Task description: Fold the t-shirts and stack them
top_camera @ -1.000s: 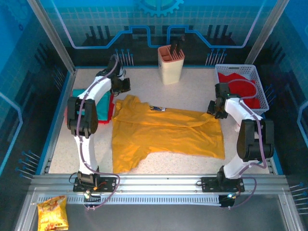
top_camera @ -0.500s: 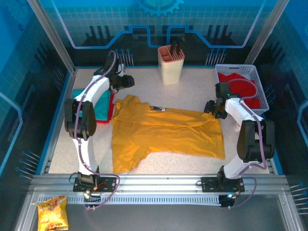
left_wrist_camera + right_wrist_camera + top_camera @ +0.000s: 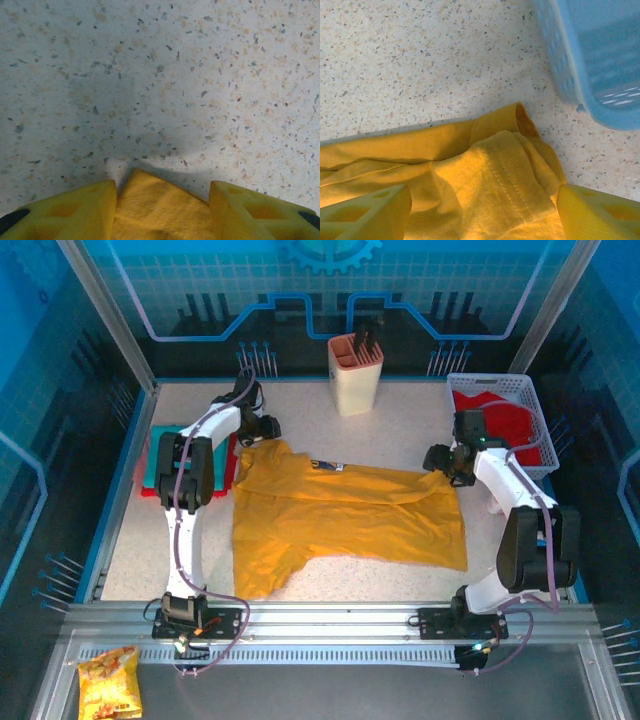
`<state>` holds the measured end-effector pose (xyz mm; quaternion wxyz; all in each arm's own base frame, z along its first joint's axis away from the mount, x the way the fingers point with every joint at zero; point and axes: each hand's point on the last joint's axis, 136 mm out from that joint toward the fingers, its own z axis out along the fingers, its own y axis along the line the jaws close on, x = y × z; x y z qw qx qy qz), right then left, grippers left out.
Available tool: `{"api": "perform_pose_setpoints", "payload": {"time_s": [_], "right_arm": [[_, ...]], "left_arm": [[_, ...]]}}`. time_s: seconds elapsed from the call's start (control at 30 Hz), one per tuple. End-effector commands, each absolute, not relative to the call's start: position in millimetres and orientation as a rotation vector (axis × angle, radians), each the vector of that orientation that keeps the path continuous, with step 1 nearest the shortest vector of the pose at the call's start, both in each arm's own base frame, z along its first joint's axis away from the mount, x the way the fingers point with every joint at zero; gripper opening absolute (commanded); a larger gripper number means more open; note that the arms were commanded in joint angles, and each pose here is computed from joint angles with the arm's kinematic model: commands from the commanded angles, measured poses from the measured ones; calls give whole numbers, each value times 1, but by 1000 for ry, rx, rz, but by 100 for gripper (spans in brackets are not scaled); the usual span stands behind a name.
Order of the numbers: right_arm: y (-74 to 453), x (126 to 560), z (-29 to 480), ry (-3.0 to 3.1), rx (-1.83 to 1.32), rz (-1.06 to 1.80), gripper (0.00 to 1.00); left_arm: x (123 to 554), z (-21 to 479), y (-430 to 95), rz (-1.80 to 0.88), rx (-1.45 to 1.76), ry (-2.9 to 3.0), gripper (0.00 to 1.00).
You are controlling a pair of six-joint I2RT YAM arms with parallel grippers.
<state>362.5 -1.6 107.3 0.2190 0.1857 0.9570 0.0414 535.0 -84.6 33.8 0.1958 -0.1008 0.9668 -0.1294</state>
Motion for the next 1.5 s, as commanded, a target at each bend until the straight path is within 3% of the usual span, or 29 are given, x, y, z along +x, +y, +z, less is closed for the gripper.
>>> {"api": "perform_pose_setpoints", "payload": {"time_s": [0.0, 0.27, 0.5, 0.67, 1.0, 1.47], "right_arm": [[-5, 353, 109, 2659, 526, 138, 77], [-4, 352, 113, 2652, 525, 157, 78], [-4, 350, 116, 2644, 524, 162, 78], [-5, 349, 119, 2634, 525, 170, 78], [-1, 351, 119, 2634, 522, 208, 78], [1, 352, 120, 2631, 511, 233, 78]], "left_arm": [[537, 40, -75, -286, -271, 2712, 52], [523, 31, -81, -214, -204, 2803, 53], [517, 18, -100, -302, -217, 2854, 51], [515, 15, -93, -182, -201, 2880, 51], [516, 33, -70, 13, -193, 2824, 64], [515, 38, -73, -72, -260, 2779, 70]]}}
